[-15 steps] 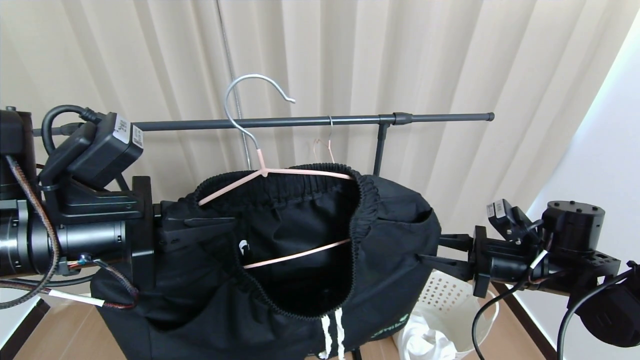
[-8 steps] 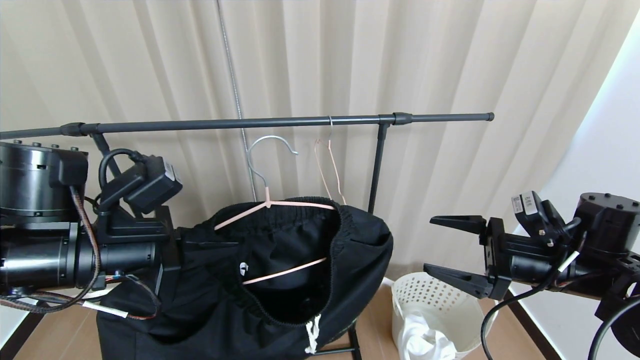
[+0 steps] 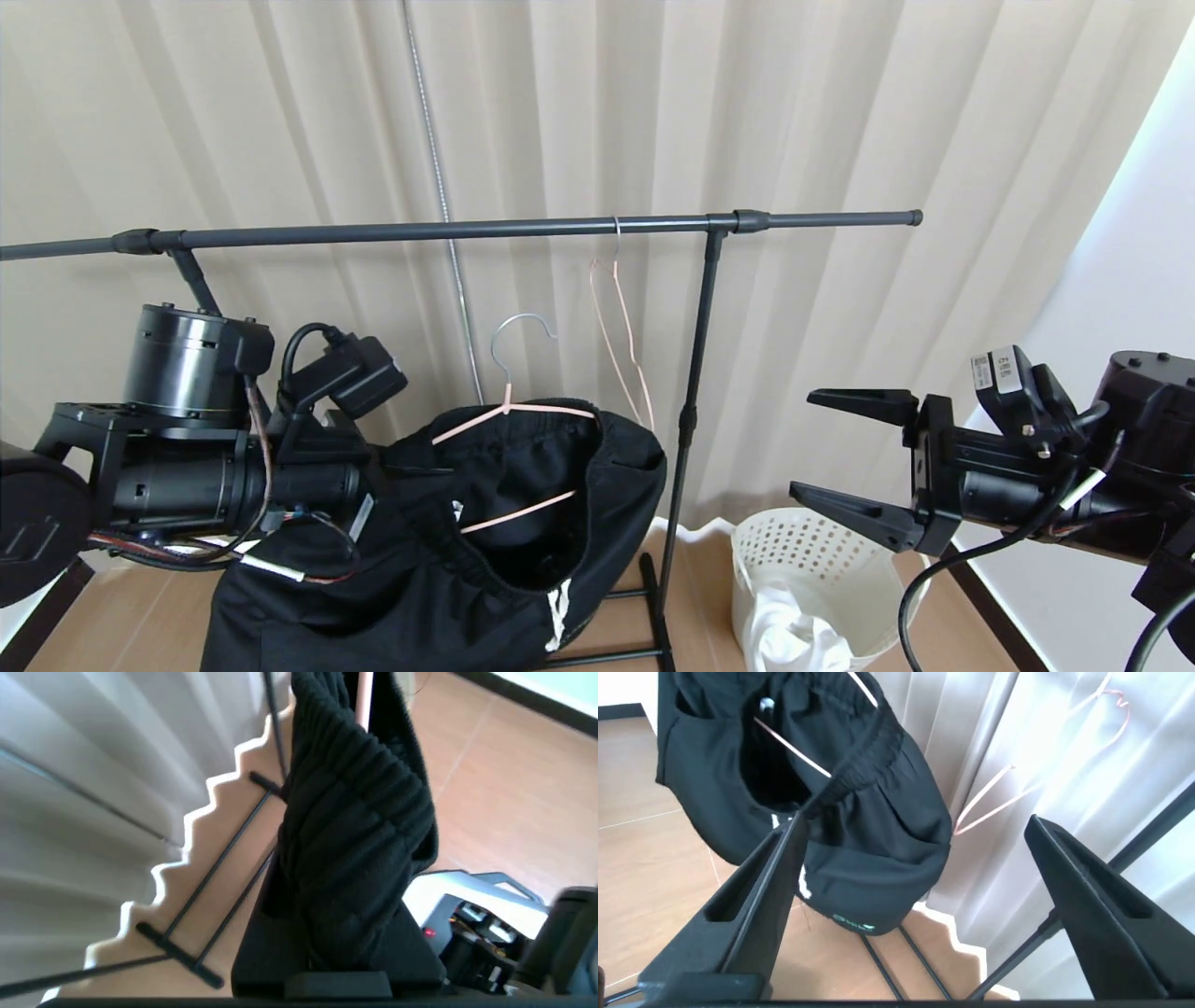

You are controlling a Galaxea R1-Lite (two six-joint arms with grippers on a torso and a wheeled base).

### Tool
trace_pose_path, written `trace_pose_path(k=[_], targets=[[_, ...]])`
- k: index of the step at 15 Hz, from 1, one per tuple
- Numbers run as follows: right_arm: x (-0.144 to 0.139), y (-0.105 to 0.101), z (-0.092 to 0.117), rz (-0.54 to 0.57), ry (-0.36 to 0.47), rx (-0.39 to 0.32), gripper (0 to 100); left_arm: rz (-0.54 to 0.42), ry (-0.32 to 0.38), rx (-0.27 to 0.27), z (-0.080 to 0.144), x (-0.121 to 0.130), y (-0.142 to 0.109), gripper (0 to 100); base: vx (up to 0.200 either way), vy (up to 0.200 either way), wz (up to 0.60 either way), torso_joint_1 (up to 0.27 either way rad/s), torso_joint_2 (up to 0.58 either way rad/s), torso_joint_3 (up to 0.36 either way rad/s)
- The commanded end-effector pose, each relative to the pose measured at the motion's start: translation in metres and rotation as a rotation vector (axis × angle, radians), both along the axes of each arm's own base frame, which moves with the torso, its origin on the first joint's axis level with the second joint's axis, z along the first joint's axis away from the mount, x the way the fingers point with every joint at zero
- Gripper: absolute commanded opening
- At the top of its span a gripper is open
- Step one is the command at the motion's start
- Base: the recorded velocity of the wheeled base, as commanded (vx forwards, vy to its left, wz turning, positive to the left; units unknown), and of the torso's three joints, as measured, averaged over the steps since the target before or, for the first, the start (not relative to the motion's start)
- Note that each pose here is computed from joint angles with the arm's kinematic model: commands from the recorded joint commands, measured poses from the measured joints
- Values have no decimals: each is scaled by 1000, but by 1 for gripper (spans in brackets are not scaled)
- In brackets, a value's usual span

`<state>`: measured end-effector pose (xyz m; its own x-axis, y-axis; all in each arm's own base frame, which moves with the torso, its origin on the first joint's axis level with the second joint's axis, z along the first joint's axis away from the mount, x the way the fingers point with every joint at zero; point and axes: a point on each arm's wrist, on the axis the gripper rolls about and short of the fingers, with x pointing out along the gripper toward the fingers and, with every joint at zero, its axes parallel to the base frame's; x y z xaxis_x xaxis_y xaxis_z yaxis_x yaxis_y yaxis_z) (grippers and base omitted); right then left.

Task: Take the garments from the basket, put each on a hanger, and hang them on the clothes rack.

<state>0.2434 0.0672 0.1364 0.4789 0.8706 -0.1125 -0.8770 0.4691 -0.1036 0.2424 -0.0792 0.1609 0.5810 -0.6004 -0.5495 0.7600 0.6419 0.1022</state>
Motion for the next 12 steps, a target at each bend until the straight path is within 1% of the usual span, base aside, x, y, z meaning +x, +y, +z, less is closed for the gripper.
trace_pose_path(k=[1,4,6,8,9,11,12], targets=[[1,0,-1,1,2,0,100,24,47,34,-17,11,-2,0,0,0,0,0,0,0],[2,1,-2,-3,7,-2,100,77,61,75,-32,22,-3,0,0,0,0,0,0,0],[3,1,-4,-8,13,-5,100,128,40,83,-39,32,-4,0,0,0,0,0,0,0],[4,1,-5,-8,16,-5,100,244,0,36,-41,46,-6,0,0,0,0,0,0,0],[4,1,-4,-8,15,-5,100,306,-39,4,-40,53,-7,0,0,0,0,0,0,0],[4,1,-4,-8,15,-5,100,379,-111,-45,-38,63,-7,0,0,0,0,0,0,0],[4,1,-4,-8,15,-5,100,390,-133,-59,-36,67,-5,0,0,0,0,0,0,0]])
